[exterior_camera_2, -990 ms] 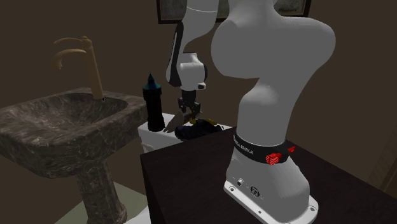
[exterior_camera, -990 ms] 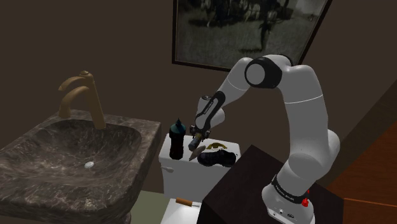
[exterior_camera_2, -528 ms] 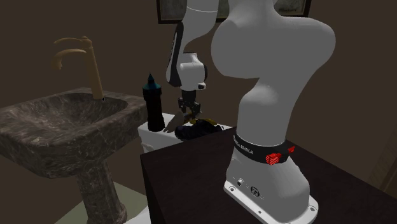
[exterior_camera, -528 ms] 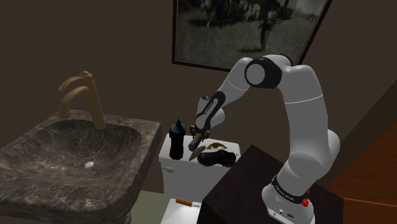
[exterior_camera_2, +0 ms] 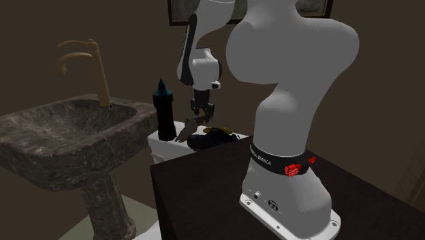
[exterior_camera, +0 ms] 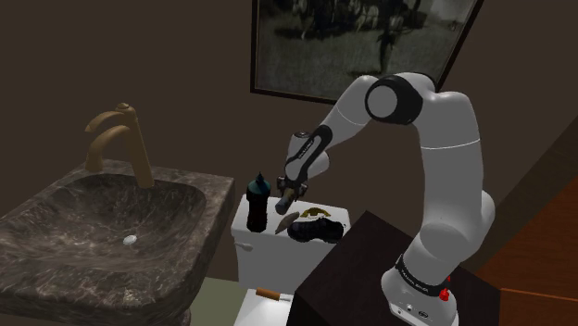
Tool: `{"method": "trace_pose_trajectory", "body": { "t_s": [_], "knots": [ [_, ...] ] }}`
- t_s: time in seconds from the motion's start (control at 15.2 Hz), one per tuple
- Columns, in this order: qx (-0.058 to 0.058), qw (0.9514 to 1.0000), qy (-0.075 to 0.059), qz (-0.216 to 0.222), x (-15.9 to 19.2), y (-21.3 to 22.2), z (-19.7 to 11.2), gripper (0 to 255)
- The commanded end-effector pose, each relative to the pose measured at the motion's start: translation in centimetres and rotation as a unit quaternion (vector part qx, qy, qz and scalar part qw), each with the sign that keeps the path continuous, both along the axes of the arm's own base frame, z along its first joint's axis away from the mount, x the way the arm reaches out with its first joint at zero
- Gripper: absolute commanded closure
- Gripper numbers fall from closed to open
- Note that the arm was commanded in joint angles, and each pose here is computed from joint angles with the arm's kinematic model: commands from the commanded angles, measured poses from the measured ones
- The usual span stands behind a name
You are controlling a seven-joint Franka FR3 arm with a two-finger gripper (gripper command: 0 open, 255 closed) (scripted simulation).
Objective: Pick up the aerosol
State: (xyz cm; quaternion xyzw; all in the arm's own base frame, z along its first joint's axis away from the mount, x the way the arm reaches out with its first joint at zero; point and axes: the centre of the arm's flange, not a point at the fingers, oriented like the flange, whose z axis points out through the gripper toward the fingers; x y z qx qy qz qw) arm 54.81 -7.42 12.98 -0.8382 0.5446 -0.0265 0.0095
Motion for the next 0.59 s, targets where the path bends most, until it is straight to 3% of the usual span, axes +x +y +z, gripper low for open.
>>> {"method": "trace_pose_trajectory", "body": {
  "t_s": [0.0,0.53],
  "knots": [
    [0.000,1.0000,-0.003,0.000,-0.1,0.0,1.4,255],
    [0.000,1.0000,-0.003,0.000,-0.1,0.0,4.7,255]
  ]
}}
